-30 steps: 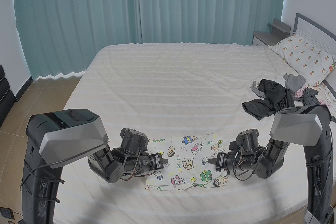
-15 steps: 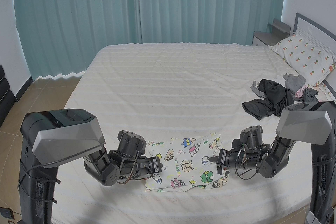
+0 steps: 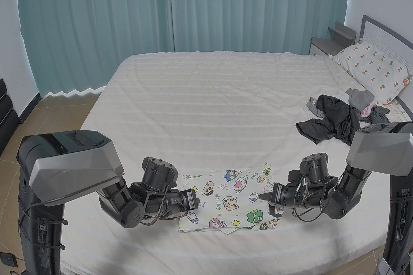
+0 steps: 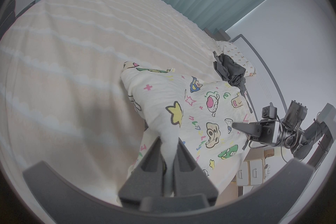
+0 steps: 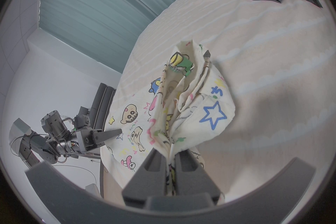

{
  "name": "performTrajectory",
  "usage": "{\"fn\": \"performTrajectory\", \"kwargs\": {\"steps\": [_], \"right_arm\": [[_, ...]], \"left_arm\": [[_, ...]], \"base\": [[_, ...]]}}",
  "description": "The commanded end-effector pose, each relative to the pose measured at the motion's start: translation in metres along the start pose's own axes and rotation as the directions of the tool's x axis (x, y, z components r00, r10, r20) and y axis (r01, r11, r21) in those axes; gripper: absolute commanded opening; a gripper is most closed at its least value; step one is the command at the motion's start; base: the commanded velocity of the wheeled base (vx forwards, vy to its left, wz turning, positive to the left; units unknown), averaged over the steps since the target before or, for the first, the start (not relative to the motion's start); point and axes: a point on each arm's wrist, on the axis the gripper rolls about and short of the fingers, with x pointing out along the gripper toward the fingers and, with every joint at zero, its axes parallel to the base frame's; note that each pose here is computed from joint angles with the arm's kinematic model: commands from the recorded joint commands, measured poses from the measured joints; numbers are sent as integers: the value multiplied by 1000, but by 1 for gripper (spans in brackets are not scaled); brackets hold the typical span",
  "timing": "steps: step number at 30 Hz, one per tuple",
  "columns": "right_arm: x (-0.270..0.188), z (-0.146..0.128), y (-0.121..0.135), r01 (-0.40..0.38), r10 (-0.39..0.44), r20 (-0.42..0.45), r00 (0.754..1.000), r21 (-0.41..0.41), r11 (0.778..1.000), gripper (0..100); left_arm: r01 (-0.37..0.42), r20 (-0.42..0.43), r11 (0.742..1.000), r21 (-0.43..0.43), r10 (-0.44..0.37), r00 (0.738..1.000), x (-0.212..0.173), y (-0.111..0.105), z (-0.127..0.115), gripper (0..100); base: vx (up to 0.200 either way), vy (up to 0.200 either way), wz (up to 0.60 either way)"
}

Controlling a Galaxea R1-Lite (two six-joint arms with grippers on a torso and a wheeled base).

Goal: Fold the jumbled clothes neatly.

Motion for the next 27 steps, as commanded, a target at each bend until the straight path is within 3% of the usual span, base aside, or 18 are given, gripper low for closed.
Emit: {"fn": "performTrajectory", "kwargs": {"steps": [1,11,27], "right_arm": [[-5,1,3,-5,5,5,1000,-3,1000,0],[-12,-2,9,-14,14,3,1000,-12,1000,0],[-17,-5,10,-35,35,33,999,-27,999,0]], "left_arm": [[3,3,1000,1,-3,1000,-4,-2,0,0],[16,2,1000,-19,-16,1000,-6,-7,-1,0],[39,18,999,17,-39,999,-11,-27,-5,0]], "base": [[0,0,0],[0,0,0],[0,-200,0]]}}
